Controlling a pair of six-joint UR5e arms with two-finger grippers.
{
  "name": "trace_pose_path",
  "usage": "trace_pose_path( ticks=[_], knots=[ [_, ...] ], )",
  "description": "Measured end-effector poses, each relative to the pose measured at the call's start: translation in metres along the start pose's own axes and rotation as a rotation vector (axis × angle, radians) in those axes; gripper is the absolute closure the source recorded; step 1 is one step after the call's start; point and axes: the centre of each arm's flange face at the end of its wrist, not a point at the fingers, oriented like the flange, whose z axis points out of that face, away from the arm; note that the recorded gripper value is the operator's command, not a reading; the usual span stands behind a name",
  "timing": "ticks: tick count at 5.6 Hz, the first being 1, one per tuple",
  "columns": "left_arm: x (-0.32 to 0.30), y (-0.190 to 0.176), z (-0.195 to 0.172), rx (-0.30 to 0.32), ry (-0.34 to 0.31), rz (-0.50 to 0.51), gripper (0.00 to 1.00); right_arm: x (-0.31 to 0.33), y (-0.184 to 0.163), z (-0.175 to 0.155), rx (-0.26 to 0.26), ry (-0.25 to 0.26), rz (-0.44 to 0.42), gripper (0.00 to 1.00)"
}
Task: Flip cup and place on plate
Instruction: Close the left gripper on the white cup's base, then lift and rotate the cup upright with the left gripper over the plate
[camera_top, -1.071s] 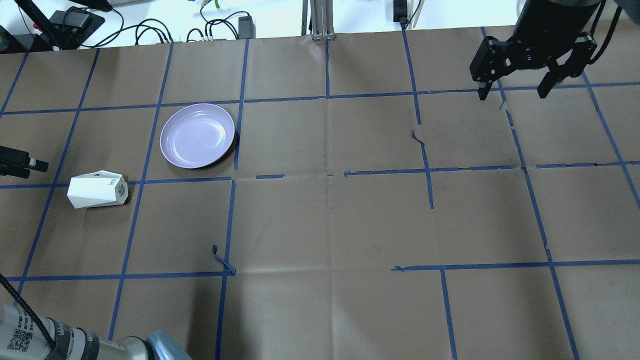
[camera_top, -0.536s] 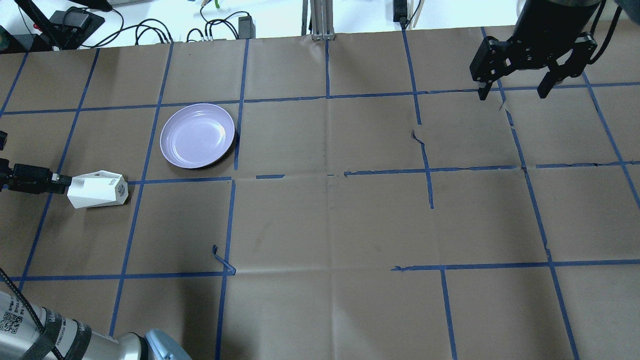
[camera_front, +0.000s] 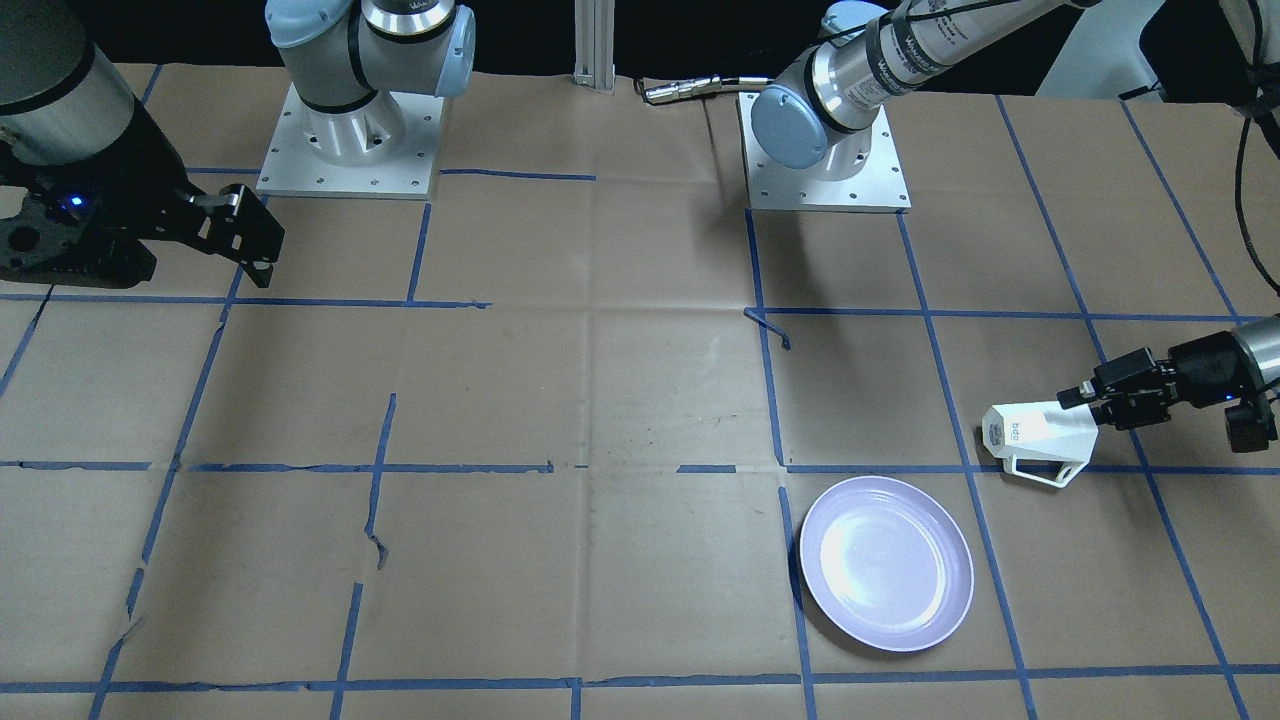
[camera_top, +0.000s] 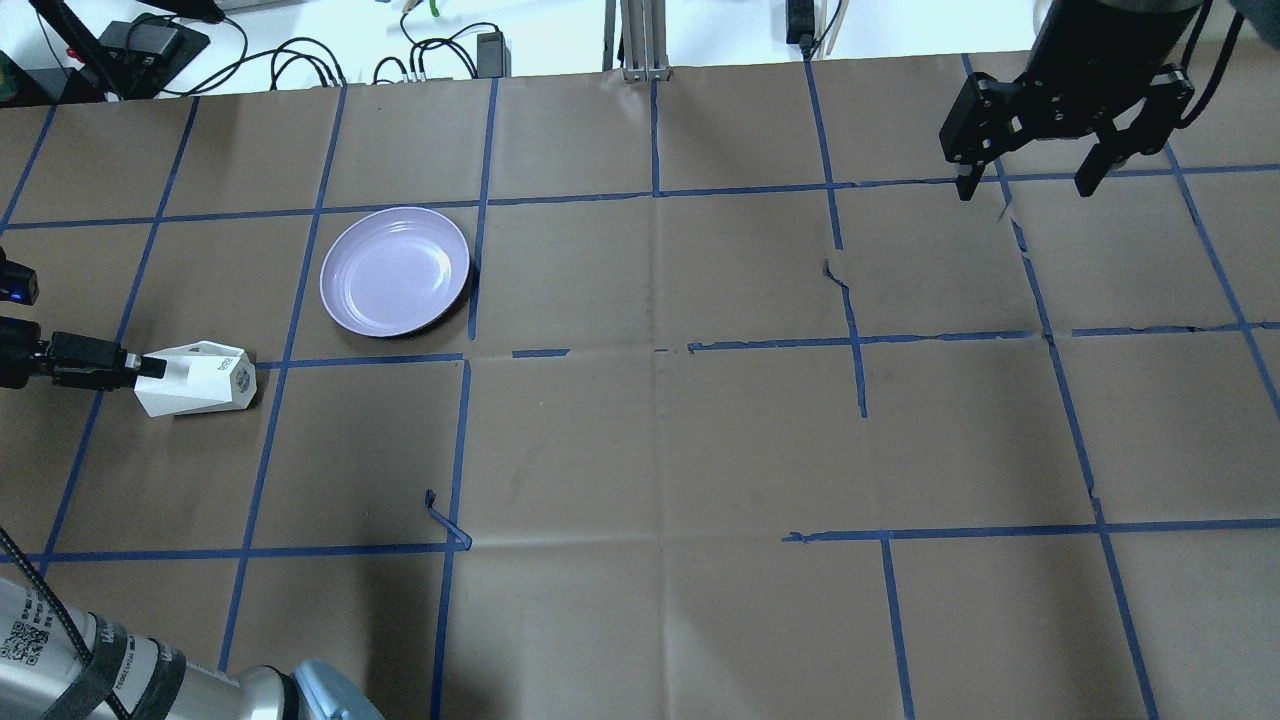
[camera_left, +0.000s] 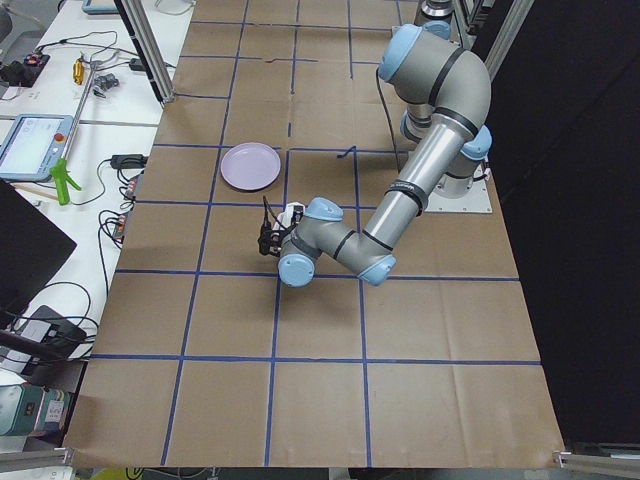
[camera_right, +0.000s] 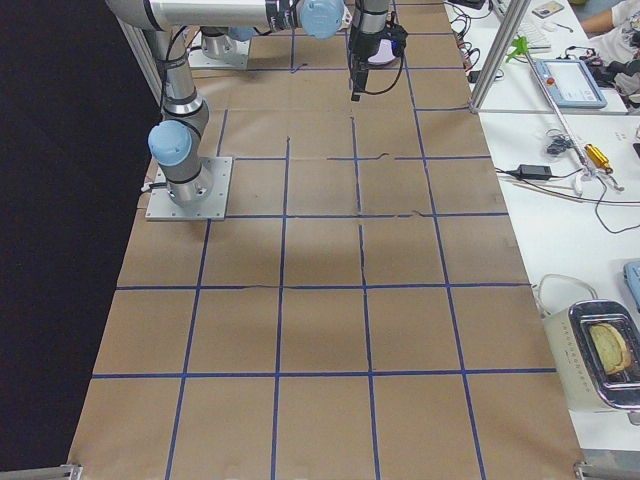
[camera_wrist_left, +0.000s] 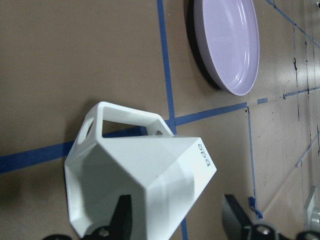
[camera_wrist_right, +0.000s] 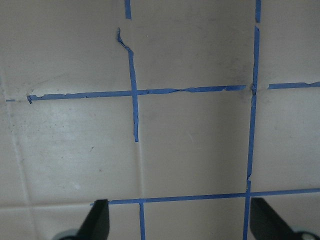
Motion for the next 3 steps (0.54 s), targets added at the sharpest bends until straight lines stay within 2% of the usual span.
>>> trace_pose_path(
  ticks=[3],
  knots=[
    [0.049,-0.02,-0.009,0.028,0.019,0.02,1.0,0.0,0.0,0.0,0.0,0.0,0.0,0.0]
  ],
)
